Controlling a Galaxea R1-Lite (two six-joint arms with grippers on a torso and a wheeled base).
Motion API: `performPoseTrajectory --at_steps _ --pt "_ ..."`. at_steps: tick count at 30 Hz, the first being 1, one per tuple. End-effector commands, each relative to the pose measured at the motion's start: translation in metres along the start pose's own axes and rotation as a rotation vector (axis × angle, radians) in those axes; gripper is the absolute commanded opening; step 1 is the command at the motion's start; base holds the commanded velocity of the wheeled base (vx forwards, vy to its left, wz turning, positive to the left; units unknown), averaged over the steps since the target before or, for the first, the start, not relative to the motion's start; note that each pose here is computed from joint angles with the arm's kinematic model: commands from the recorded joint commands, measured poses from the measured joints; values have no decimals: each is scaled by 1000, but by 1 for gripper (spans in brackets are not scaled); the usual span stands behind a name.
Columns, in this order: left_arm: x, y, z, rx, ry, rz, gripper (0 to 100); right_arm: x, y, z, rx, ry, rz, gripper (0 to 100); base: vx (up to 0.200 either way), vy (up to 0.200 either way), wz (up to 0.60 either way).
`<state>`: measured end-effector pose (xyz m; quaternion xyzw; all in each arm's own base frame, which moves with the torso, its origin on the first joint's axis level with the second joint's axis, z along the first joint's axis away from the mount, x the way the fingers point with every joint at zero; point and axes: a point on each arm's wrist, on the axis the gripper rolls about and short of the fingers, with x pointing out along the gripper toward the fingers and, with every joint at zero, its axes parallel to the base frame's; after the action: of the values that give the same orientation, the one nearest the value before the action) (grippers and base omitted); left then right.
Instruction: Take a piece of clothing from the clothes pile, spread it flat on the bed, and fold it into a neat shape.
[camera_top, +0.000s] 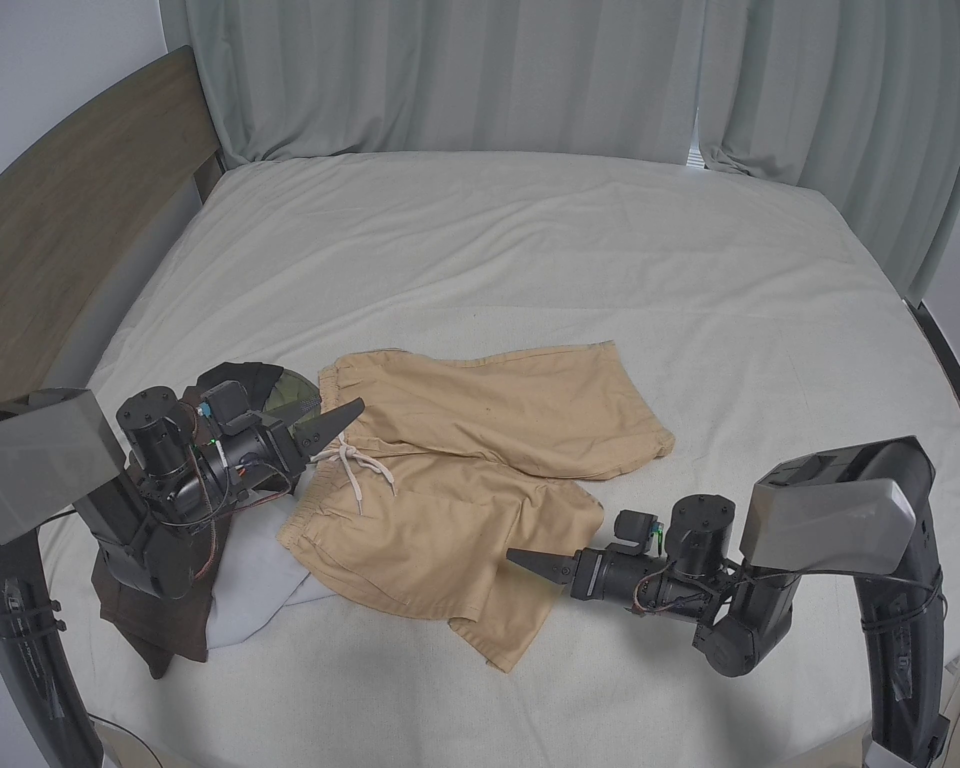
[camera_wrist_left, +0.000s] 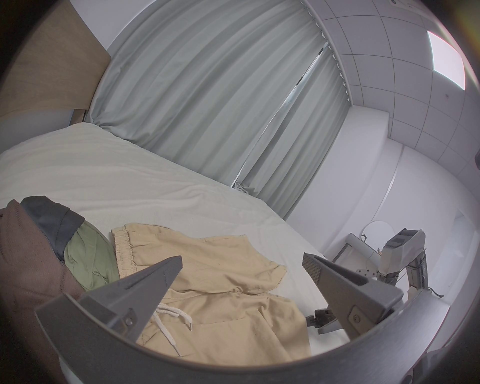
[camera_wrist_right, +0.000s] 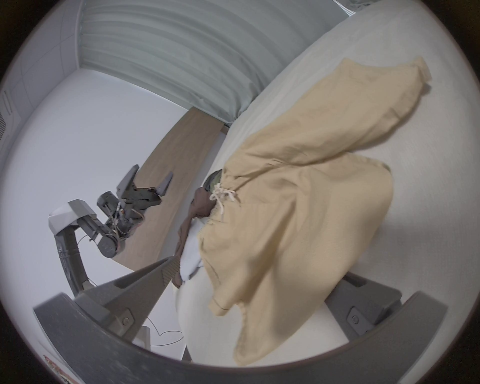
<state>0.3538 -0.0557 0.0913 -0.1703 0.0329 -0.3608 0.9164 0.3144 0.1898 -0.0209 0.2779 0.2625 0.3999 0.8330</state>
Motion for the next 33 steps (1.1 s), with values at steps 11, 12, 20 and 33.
performPoseTrajectory --at_steps 11,12,20,33 --pt "1 1 1 2 -4 0 100 9 33 21 -15 -24 147 100 0 0 0" --pt "1 1 1 2 -4 0 100 13 29 19 -14 -23 145 100 0 0 0" --pt "1 1 0 1 -3 1 100 29 8 5 1 -3 124 100 0 0 0" --pt "1 1 0 2 -5 1 100 54 11 -22 -3 51 162 100 0 0 0"
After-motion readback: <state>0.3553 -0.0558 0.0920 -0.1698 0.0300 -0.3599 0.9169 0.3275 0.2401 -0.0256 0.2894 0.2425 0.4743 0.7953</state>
